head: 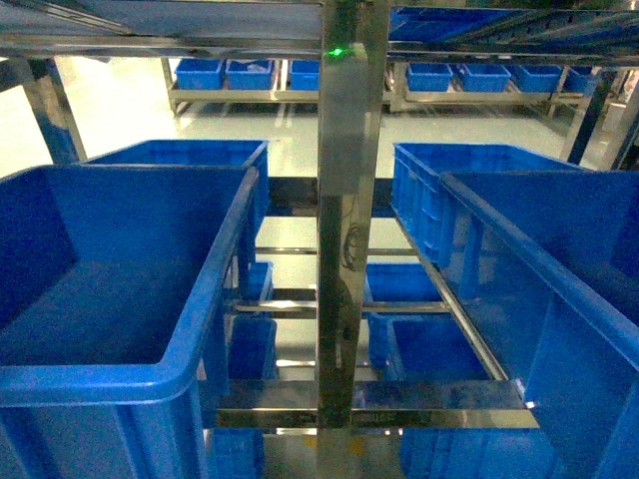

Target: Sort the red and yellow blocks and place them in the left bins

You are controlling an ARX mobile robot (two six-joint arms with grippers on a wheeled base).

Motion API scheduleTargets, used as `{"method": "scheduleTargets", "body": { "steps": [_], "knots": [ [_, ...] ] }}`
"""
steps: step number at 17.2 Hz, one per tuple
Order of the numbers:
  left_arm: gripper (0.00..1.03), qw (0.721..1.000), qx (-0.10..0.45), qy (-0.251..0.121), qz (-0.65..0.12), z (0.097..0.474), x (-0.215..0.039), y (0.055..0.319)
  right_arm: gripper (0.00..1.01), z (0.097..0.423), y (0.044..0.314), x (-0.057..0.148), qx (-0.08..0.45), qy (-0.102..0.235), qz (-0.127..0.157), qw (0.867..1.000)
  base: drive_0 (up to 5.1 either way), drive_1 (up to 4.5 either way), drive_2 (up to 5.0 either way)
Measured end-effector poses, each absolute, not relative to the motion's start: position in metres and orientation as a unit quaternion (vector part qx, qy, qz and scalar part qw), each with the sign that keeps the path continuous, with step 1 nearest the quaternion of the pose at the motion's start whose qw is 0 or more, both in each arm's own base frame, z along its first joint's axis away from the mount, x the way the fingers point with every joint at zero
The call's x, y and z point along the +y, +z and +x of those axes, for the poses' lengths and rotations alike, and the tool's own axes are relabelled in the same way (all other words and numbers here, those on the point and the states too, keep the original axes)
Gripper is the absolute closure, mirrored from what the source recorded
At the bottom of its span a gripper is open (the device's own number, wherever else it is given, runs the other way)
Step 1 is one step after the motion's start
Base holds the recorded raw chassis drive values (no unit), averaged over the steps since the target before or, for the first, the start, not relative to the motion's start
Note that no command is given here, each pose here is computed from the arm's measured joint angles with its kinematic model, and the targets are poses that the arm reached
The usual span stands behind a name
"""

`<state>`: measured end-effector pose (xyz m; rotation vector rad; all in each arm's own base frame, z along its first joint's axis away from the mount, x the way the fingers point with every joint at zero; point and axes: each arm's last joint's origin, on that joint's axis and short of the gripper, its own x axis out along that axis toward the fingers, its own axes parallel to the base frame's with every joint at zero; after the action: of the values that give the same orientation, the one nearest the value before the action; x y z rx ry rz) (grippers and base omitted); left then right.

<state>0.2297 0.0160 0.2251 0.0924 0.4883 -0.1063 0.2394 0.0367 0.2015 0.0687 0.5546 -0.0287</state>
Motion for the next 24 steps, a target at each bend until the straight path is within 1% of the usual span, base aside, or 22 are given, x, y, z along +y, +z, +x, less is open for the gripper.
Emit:
{"method": "scheduleTargets", "body": {
  "steps": [10,12,16,18,20,23,24],
  "knots": [
    [0.76,0.969,0.238,-0.052,0.049,0.23,0.016,0.226,0.03,0.239,0.201,0.037,0.274,-0.014,0.034,0.961,0.0,0.0,0.0],
    [0.76,0.969,0.238,-0.045,0.053,0.23,0.018,0.226,0.03,0.239,0.201,0.037,0.274,-0.014,0.034,0.961,0.0,0.0,0.0],
    [0.76,0.956,0.287,-0.038,0.053,0.225,0.024,0.217,0.03,0.239,0.201,0.037,0.274,-0.014,0.034,0.961,0.0,0.0,0.0],
    [0.76,0.955,0.29,-0.026,0.051,0.224,0.029,0.216,0.03,0.239,0.201,0.037,0.274,-0.014,0.034,0.961,0.0,0.0,0.0],
    [0.76,0.952,0.301,-0.023,0.05,0.225,0.031,0.211,0.03,0.239,0.201,0.037,0.274,-0.014,0.034,0.961,0.0,0.0,0.0],
    [0.76,0.939,0.342,-0.013,0.037,0.231,0.037,0.185,0.03,0.239,0.201,0.037,0.274,-0.014,0.034,0.961,0.0,0.0,0.0],
    [0.76,0.938,0.346,-0.011,0.034,0.235,0.039,0.179,0.03,0.239,0.201,0.037,0.274,-0.014,0.034,0.961,0.0,0.0,0.0]
  ]
}}
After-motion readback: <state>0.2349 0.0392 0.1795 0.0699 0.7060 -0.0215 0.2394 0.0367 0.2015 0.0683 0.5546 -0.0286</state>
